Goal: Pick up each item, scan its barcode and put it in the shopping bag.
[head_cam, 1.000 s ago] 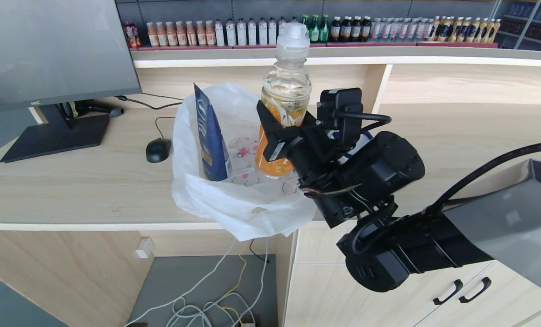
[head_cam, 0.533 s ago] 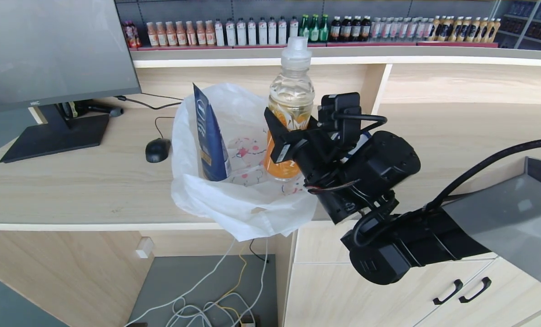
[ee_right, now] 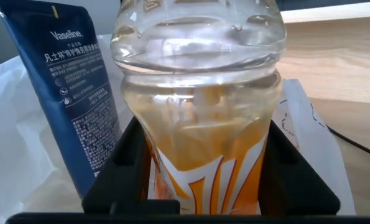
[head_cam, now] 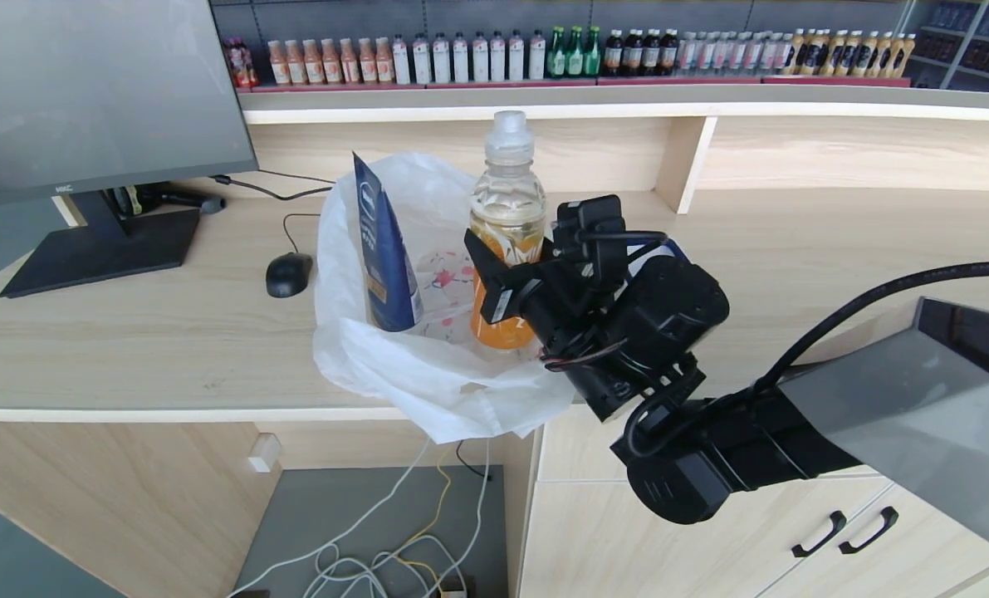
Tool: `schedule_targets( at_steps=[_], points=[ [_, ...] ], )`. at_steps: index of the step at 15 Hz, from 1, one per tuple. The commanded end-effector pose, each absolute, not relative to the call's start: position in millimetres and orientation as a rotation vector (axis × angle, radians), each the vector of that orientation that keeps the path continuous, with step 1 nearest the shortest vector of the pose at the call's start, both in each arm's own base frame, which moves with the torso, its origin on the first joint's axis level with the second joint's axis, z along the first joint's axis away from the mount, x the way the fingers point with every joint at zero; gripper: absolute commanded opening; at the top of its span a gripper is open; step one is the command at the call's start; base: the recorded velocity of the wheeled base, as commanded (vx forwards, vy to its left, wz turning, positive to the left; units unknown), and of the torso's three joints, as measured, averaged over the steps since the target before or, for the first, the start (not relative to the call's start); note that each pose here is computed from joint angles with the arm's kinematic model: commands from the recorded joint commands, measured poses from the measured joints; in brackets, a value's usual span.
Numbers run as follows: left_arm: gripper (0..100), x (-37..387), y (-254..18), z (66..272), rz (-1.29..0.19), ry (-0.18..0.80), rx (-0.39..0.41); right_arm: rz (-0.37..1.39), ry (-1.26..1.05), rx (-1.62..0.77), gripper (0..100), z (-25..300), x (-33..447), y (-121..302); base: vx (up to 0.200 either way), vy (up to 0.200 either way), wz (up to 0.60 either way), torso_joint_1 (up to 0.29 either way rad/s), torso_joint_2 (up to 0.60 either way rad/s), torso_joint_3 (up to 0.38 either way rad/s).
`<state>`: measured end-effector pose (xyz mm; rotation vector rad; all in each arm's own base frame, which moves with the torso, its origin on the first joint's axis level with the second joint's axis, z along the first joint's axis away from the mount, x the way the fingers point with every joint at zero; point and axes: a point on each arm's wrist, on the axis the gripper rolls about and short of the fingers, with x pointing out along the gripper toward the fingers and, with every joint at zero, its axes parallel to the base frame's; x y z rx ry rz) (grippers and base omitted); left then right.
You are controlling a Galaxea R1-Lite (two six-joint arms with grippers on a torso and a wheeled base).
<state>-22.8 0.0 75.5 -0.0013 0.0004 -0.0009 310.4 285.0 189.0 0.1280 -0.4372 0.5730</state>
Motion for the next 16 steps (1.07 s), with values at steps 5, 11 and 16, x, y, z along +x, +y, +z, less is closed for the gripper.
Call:
schedule_targets(
  at_steps=[5,11,16],
  points=[
    [100,-23,0,75,-0.002,0.000,-0.002,0.573,-0.400,0.112,0,196,323,294,0.000,0.000,0.00,0.000,0.00,0.000],
    [100,-23,0,75,0.000,0.000,-0.002,0.570,-0.363,0.094,0,192,331,301,0.000,0.000,0.00,0.000,0.00,0.000],
    [100,-23,0,75,0.000,0.000,-0.002,0.570,-0.347,0.088,0,187,332,300,0.000,0.000,0.00,0.000,0.00,0.000]
  ],
)
